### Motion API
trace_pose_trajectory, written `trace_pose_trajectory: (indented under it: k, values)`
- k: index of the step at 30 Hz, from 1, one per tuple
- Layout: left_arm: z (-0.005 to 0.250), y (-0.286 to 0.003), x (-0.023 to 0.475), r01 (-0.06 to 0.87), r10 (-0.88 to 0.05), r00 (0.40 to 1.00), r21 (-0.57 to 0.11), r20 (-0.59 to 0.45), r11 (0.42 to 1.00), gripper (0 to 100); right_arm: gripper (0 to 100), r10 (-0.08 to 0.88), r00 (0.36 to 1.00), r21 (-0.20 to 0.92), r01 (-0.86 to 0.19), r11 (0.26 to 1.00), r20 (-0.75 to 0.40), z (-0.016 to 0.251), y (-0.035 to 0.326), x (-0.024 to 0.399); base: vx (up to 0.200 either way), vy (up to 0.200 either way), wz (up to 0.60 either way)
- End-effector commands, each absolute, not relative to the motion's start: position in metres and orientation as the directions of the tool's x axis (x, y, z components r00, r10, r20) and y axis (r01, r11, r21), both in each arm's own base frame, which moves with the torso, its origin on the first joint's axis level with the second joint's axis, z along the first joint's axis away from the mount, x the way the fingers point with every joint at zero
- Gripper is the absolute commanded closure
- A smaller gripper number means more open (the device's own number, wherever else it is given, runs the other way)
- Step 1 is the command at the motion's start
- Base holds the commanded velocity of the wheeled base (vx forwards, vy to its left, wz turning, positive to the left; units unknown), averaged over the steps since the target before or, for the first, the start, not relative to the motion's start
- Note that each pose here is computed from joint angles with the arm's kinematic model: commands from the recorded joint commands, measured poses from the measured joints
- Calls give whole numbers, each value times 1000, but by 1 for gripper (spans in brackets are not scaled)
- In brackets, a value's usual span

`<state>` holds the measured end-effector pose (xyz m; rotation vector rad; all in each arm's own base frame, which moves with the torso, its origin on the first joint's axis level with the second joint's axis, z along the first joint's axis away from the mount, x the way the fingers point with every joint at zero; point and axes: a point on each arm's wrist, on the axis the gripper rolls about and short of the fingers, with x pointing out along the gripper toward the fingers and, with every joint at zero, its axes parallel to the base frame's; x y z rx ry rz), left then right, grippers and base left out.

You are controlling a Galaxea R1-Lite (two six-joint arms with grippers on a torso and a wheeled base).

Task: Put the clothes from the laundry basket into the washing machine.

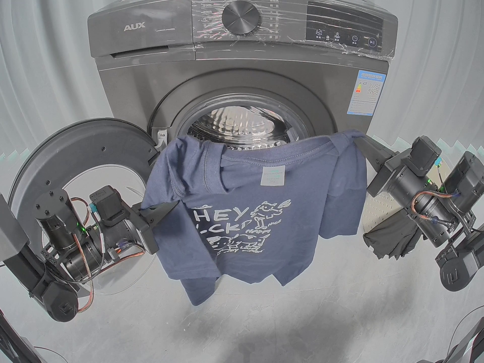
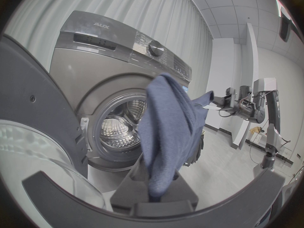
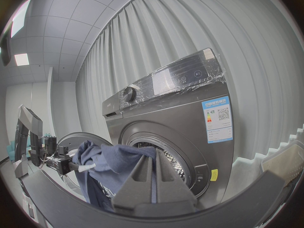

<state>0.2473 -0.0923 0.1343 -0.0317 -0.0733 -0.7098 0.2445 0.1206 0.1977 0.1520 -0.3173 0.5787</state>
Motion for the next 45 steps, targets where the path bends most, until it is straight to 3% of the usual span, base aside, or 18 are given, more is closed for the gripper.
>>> trace_pose_trajectory:
  k: [1, 6, 22, 28, 45]
  values:
    - [130, -90, 261, 629, -626, 776, -14, 73, 777, 100, 100, 510, 782, 49, -561, 826, 357, 204, 119, 241, 0, 0, 0]
    - [135, -79, 274, 587, -583, 806, -5, 106, 810, 100, 100, 512, 780, 47, -563, 825, 359, 204, 119, 240, 0, 0, 0]
    - [135, -82, 275, 561, -557, 824, -19, 107, 827, 100, 100, 532, 752, 43, -592, 805, 388, 213, 125, 230, 0, 0, 0]
    - [153, -90, 286, 526, -507, 840, -62, 190, 848, 100, 100, 521, 764, 43, -577, 815, 380, 211, 123, 232, 0, 0, 0]
    - [141, -117, 284, 532, -515, 842, -91, 160, 842, 100, 100, 474, 797, 39, -524, 851, 373, 210, 108, 239, 0, 0, 0]
